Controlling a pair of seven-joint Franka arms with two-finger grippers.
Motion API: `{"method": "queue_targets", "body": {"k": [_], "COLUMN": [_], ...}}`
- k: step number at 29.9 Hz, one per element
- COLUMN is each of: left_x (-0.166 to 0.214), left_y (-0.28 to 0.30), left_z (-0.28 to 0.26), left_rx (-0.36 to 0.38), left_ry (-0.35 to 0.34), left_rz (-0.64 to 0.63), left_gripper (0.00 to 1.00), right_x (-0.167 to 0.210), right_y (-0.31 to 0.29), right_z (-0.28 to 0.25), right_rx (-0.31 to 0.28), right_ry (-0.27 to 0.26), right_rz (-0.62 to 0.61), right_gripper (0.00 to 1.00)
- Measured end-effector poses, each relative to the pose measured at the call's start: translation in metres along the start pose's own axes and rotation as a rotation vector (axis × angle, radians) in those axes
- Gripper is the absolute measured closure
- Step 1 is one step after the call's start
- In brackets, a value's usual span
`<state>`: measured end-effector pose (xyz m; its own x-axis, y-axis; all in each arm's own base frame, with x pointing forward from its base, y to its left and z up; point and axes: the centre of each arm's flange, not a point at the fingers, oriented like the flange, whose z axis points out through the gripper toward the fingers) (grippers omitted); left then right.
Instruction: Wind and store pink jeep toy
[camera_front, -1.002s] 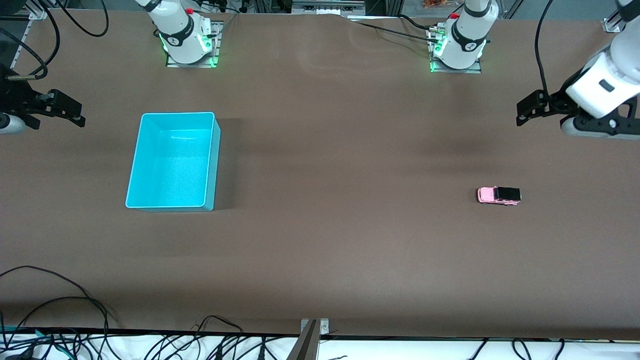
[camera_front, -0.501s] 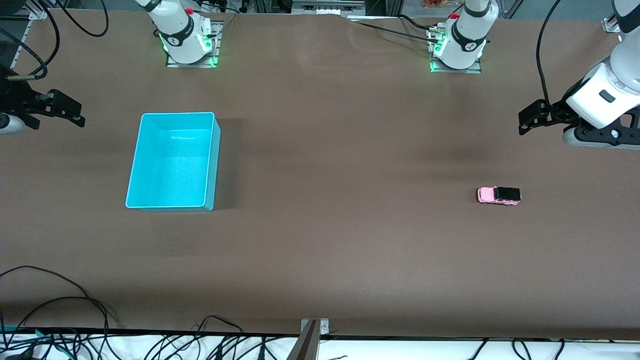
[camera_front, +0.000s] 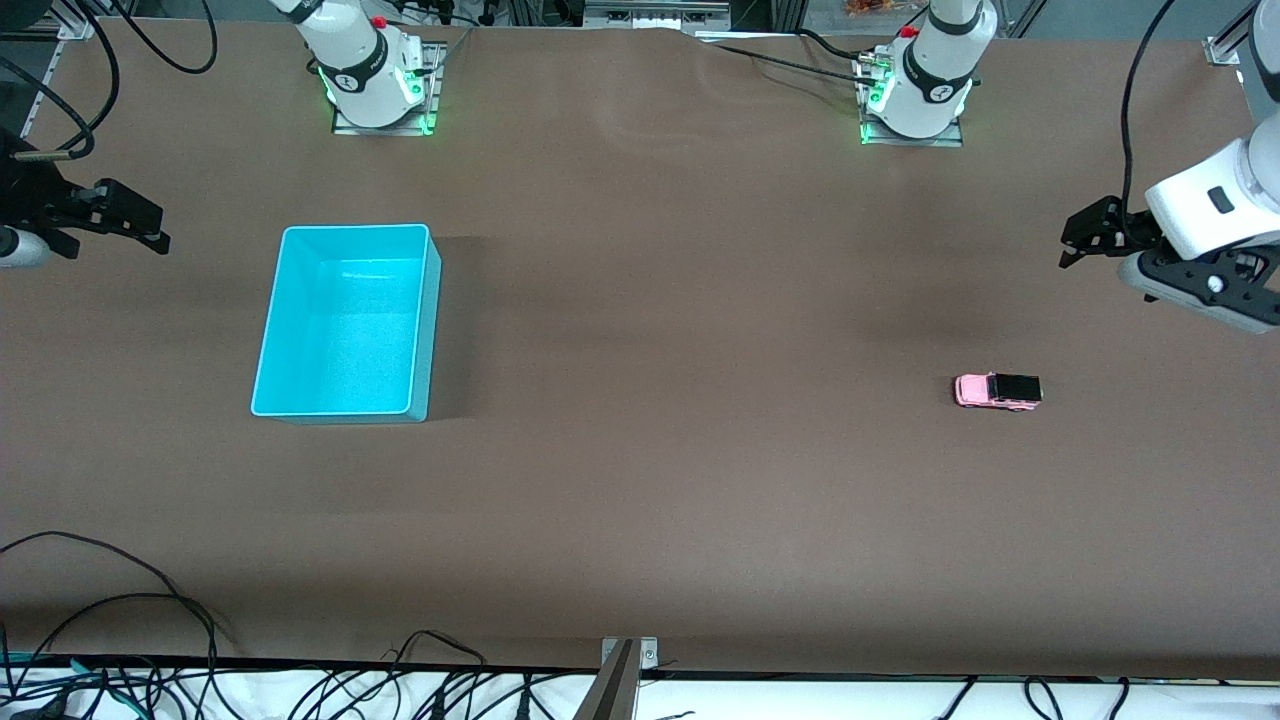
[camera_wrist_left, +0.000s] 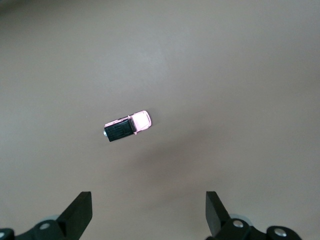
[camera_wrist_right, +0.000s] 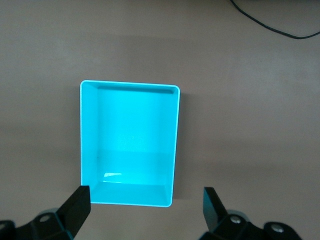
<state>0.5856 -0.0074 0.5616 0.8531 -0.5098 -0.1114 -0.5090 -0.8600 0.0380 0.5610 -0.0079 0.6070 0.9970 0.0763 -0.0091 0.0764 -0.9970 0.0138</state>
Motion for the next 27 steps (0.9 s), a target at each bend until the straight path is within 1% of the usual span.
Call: {"method": "queue_targets", "body": {"k": [6, 11, 17, 21, 27], "left_x": [0.016, 0.029, 0.036, 0.036, 0.031], "left_y": [-0.023, -0.039, -0.064, -0.074, -0.078], "left_z": [0.034, 0.066, 0.115, 0.149, 0.199], "left_rx": [-0.009, -0.018, -0.041, -0.030, 0.017], "left_ry": [-0.005, -0.009, -0.015, -0.013, -0.043], "left_rz": [0.189, 0.379, 0.594, 0.693, 0.799], "left_gripper": [0.00, 0.00, 0.00, 0.00, 0.00], "right_x": [0.000, 0.000, 0.000, 0.000, 0.000], "right_y": [0.000, 0.000, 0.000, 0.000, 0.000], "right_z": [0.000, 0.000, 0.000, 0.000, 0.000], "right_rx": [0.000, 0.000, 0.000, 0.000, 0.000], "right_ry": [0.000, 0.000, 0.000, 0.000, 0.000], "right_rz": [0.000, 0.000, 0.001, 0.000, 0.001], "right_gripper": [0.00, 0.00, 0.00, 0.00, 0.00]}}
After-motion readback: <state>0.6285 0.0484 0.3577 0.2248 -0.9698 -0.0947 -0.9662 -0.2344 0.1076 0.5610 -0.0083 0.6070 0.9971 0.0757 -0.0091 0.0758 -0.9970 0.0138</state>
